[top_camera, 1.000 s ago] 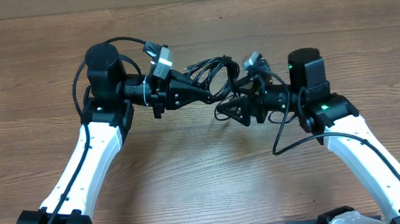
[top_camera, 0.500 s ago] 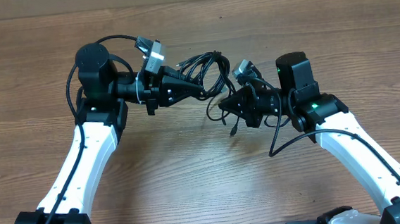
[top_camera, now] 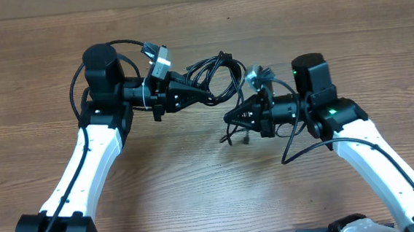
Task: Untangle cables
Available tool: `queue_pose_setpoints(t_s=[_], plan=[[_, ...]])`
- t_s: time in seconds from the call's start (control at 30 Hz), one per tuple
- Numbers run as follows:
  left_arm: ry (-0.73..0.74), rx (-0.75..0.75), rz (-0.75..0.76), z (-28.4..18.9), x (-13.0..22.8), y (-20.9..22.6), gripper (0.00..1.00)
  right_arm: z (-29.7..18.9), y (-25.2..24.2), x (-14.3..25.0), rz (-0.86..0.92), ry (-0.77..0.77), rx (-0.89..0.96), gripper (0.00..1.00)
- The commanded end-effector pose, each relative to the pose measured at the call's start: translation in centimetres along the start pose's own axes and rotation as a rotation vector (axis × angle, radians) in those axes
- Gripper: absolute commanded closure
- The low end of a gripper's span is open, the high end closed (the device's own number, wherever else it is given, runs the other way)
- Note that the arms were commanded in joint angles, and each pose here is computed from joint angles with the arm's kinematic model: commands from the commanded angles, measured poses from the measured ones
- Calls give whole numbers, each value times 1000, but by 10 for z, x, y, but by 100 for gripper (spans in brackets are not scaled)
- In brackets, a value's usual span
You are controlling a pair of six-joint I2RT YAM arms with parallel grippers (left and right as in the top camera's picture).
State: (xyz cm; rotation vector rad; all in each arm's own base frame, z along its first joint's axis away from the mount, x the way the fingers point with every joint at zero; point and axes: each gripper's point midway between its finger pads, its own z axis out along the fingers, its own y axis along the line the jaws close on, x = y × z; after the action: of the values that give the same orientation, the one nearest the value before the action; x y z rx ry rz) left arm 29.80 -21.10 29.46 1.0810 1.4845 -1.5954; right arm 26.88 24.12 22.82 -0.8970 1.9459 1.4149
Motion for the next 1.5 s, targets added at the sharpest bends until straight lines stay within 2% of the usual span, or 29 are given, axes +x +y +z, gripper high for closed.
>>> queue_pose_setpoints(t_s=[0.0,0.17,0.4,0.9,1.47], plan=[[-2,-3,56,-2,4,12,96,-15,24,-18,69,-48,-69,96],[-1,-1,64,-1,9,18,96,-18,30,-20,193,-45,-113,96],[15,43,59,12,13,12,96,-19,35,-30,132,-69,-138,96],[77,168,2,58,26,-15,96,-19,-9,-41,121,-137,115,94],[88,203,-12,63,29,-22,96,-20,-15,-41,178,-149,147,88]])
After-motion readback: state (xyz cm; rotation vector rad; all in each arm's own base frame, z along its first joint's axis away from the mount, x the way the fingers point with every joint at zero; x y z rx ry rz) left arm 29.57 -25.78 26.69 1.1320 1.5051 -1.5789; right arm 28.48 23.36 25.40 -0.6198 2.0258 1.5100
